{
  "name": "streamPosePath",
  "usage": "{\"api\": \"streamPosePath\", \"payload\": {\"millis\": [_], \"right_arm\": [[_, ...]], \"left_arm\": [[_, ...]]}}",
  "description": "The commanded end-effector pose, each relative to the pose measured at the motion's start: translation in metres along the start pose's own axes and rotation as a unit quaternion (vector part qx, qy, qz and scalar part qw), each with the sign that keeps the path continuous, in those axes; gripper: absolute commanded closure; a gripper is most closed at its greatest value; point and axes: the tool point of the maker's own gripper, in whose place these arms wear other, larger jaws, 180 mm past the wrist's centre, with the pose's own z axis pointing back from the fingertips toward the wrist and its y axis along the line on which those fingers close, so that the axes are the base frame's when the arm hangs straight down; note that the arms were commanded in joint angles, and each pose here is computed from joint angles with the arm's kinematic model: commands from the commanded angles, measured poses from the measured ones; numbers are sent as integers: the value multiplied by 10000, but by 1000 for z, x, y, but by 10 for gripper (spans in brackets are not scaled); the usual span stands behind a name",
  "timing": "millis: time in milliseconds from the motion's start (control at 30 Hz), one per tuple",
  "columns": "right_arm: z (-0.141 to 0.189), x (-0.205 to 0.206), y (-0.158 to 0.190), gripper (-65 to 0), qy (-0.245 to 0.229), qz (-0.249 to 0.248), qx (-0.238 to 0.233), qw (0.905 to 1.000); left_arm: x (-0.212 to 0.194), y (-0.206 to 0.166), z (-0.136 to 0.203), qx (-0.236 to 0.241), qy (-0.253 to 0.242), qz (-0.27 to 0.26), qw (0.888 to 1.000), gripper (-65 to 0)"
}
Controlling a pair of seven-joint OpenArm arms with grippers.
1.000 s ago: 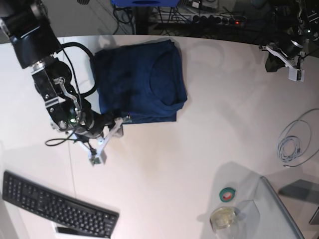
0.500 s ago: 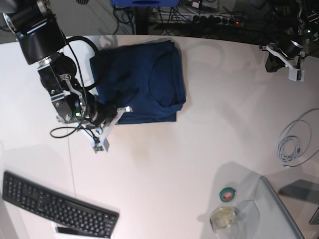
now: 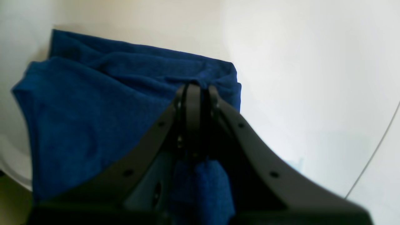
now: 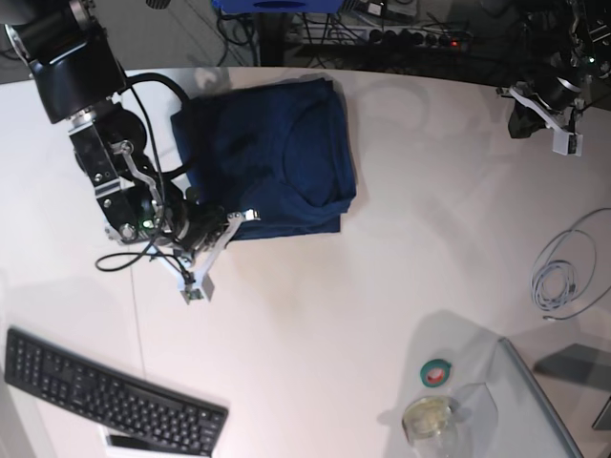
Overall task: Layout the t-shirt on the table in an organized manner, then fold the t-shirt properly
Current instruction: 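Tuck and smooth the shirt edge with the right gripper, then slide the right gripper along the shirt edge to square it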
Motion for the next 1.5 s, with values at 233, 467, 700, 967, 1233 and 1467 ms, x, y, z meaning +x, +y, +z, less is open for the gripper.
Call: {"api": "streamPosePath", "payload": {"millis": [233, 467, 700, 967, 1233, 1467], "right_arm": [[6, 19, -20, -6, -250, -229, -160, 9993], [1, 10, -26, -8, -130, -279, -224, 9993], [-3, 3, -30, -110, 1, -322, -259, 9991], [33, 12, -29, -387, -647, -723, -357, 9946], [33, -17, -10, -53, -537, -607, -205, 9965], [23, -55, -15, -5, -104, -740, -284, 9968]], "left_arm": [[3, 8, 0, 160, 68, -378, 9991, 0], [2, 8, 0, 154, 95, -385, 9991, 0], [2, 8, 0, 160, 92, -383, 9991, 0], [2, 9, 0, 167, 89, -380, 9991, 0], [8, 5, -4, 126, 26, -406, 9991, 0], [9, 6, -4, 128, 23, -398, 9991, 0]]}}
